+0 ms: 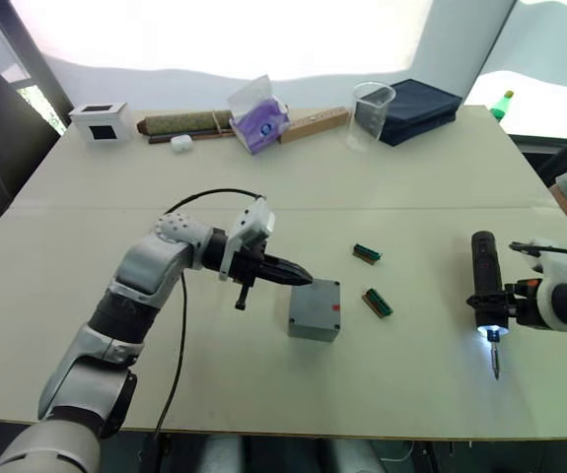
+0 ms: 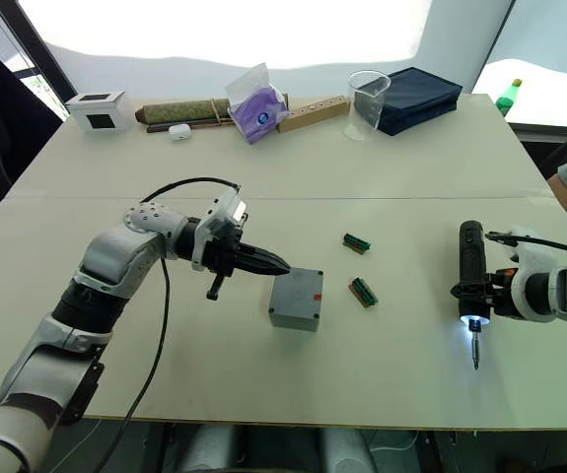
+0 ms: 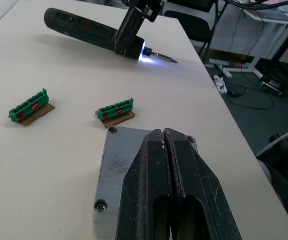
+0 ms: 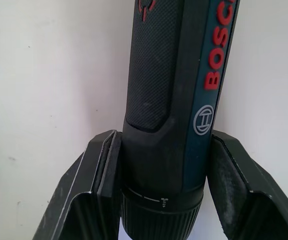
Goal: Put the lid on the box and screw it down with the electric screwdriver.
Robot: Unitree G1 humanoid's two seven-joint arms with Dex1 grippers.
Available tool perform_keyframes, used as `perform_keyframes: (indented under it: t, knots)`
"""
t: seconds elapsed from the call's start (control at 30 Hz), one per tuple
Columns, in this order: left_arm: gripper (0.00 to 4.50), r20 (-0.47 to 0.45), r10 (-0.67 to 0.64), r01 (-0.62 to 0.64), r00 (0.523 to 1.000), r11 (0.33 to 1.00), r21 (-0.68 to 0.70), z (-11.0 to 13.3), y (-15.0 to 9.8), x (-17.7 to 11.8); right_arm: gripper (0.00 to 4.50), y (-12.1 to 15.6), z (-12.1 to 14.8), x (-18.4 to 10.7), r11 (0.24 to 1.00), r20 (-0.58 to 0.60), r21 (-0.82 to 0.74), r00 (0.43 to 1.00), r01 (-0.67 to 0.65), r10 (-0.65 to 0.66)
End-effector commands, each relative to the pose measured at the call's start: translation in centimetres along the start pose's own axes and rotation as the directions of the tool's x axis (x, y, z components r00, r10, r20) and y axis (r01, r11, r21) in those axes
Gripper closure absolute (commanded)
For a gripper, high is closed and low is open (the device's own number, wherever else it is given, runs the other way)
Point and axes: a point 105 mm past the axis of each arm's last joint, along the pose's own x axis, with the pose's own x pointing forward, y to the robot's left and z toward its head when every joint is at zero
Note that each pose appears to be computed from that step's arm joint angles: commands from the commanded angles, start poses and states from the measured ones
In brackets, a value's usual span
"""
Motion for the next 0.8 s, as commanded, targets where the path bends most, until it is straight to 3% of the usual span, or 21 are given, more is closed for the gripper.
perform_keyframes:
  t: [0.03,0.1,0.27,0.37,0.47,0.53,0.63,0.8]
  knots:
    - [4.50,-0.013,0.022,-0.022,1.000,1.000,0.022,0.2,0.3,-0.1,0.51,-0.8,1.1,-1.1,0.994,0.059,-0.072,0.996,0.076,-0.072]
    - [4.50,-0.007,0.038,-0.038,0.999,0.999,0.005,0.1,0.4,-0.2,0.09,-0.9,1.3,-1.4,0.991,0.081,-0.098,0.993,0.089,-0.081]
    - [4.50,-0.008,0.078,-0.078,0.997,0.997,-0.016,-0.1,0.8,-0.9,0.09,-0.7,2.7,-3.0,0.982,0.186,-0.148,0.978,0.118,-0.090]
    - [4.50,0.027,0.115,-0.114,0.993,0.992,-0.045,0.3,1.2,-1.6,0.09,0.6,4.4,-4.7,0.967,0.308,-0.223,0.950,0.120,-0.047]
    - [4.50,0.044,0.229,-0.224,0.972,0.970,-0.093,-0.1,2.4,-3.1,0.09,5.0,6.8,-8.2,0.911,0.529,-0.400,0.837,0.101,0.140]
    - [4.50,0.040,0.283,-0.277,0.958,0.953,-0.119,-0.4,2.5,-4.2,0.09,7.2,5.9,-8.8,0.849,0.552,-0.516,0.802,0.115,0.227]
    - [4.50,-0.002,0.329,-0.326,0.944,0.934,-0.144,-1.3,2.1,-5.5,0.09,9.3,3.3,-7.7,0.789,0.509,-0.611,0.796,0.065,0.329]
    - [4.50,-0.113,0.361,-0.378,0.925,0.901,-0.212,-4.0,-0.3,-8.0,0.09,11.1,-1.6,-5.5,0.780,0.461,-0.621,0.770,-0.077,0.442]
